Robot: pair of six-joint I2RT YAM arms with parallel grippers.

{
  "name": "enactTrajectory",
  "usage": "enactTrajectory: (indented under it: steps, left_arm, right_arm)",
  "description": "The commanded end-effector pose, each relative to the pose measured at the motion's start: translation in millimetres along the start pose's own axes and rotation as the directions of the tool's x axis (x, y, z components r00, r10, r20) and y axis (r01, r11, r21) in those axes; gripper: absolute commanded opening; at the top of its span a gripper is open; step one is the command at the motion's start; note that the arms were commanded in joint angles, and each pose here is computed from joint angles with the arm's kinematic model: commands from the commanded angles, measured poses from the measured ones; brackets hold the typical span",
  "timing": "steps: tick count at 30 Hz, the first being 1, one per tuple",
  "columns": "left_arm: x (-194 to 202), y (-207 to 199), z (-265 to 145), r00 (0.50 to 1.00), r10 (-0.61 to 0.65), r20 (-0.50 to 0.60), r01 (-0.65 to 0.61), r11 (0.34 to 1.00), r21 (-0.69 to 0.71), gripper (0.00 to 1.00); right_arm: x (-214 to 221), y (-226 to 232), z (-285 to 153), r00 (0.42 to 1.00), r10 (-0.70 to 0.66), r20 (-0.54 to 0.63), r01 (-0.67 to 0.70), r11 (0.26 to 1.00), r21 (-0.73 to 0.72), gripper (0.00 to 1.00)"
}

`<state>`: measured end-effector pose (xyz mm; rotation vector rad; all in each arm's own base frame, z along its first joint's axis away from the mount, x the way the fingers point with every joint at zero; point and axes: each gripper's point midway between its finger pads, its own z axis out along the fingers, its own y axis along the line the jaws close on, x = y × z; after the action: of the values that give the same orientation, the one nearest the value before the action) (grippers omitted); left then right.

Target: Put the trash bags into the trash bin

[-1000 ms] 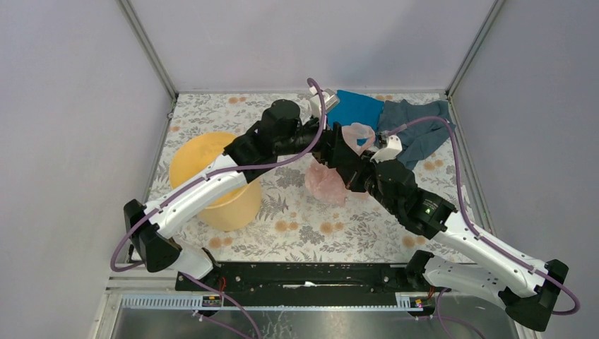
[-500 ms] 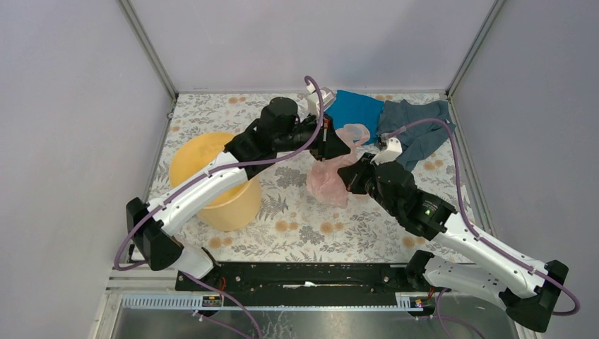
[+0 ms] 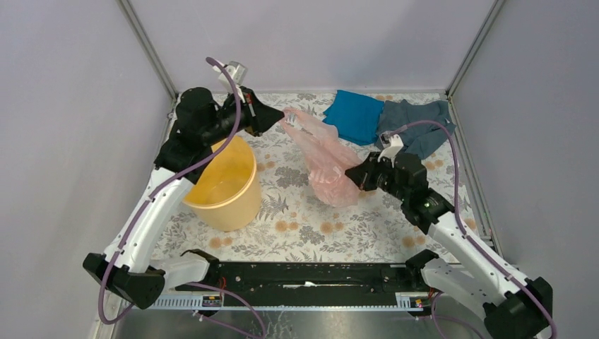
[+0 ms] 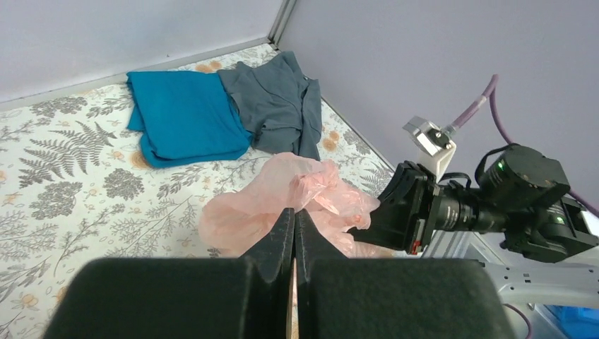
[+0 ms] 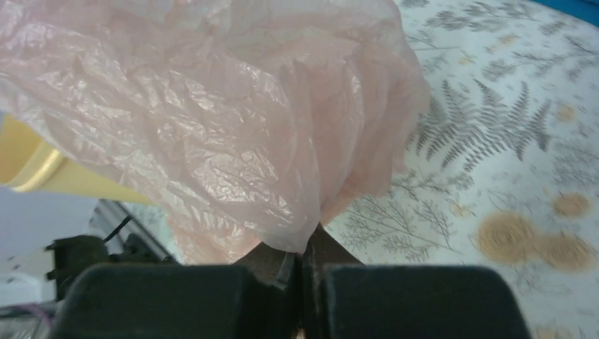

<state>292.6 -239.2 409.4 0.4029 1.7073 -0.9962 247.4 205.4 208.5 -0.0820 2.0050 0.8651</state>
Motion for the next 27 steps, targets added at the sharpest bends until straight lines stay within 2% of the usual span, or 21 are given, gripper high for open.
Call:
enactTrajectory:
  steps: [1, 4, 6, 7, 8, 11, 13, 15, 17, 19, 22, 27]
  left_arm:
    - [-10, -1, -12, 1.0, -0.016, 0.018, 0.015, 0.999, 0.046, 0.0]
    - [-15, -24, -9, 0.998, -0.063, 0.002, 0.062, 0.982, 0.176, 0.0]
    - [-20, -39, -6, 0.995, -0.1, -0.006, 0.098, 0.963, 0.25, 0.0]
    - [-22, -44, -3, 0.995, -0.1, -0.005, 0.098, 0.961, 0.258, 0.0]
    - [-22, -46, 0, 0.996, -0.093, -0.005, 0.091, 0.967, 0.237, 0.0]
    - [-21, -55, 14, 1.0, -0.01, -0.004, 0.011, 0.988, 0.152, 0.0]
    - [-16, -69, 22, 0.999, -0.026, -0.02, 0.029, 0.983, 0.184, 0.0]
    - [-8, -75, 33, 1.0, -0.023, -0.019, 0.025, 0.986, 0.166, 0.0]
    - [7, -69, 45, 0.999, -0.027, -0.035, 0.031, 0.992, 0.118, 0.0]
    - [22, -65, 53, 0.996, -0.058, -0.064, 0.066, 0.99, 0.123, 0.0]
    - [42, -70, 62, 0.989, -0.109, -0.097, 0.126, 0.973, 0.191, 0.0]
    - [71, -64, 77, 0.972, -0.179, -0.151, 0.209, 0.955, 0.212, 0.0]
  right_arm:
    - [-23, 48, -1, 0.996, -0.082, -0.031, 0.066, 0.937, -0.344, 0.0]
    - [-29, 48, 20, 0.988, -0.092, -0.121, 0.046, 0.94, -0.337, 0.02]
    - [-29, 37, 34, 0.978, -0.082, -0.191, 0.028, 0.963, -0.268, 0.02]
    - [-31, 31, 41, 0.974, -0.077, -0.213, 0.026, 0.973, -0.23, 0.02]
    - [-31, 23, 48, 0.969, -0.068, -0.237, 0.025, 0.983, -0.181, 0.07]
    - [-28, 4, 64, 0.951, -0.042, -0.307, 0.02, 0.997, -0.074, 0.27]
    - [-24, -9, 73, 0.935, -0.021, -0.354, 0.019, 1.0, -0.007, 0.51]
    - [-19, -36, 74, 0.915, 0.012, -0.404, 0.052, 0.988, 0.147, 0.69]
    - [-17, -64, 59, 0.891, 0.056, -0.45, 0.106, 0.939, 0.326, 0.8]
    - [-20, -72, 41, 0.898, 0.074, -0.433, 0.12, 0.907, 0.404, 0.88]
    - [-22, -48, 21, 0.926, 0.112, -0.361, 0.02, 0.939, 0.344, 0.97]
    - [-43, -44, -25, 0.968, 0.149, -0.204, -0.053, 0.909, 0.413, 1.0]
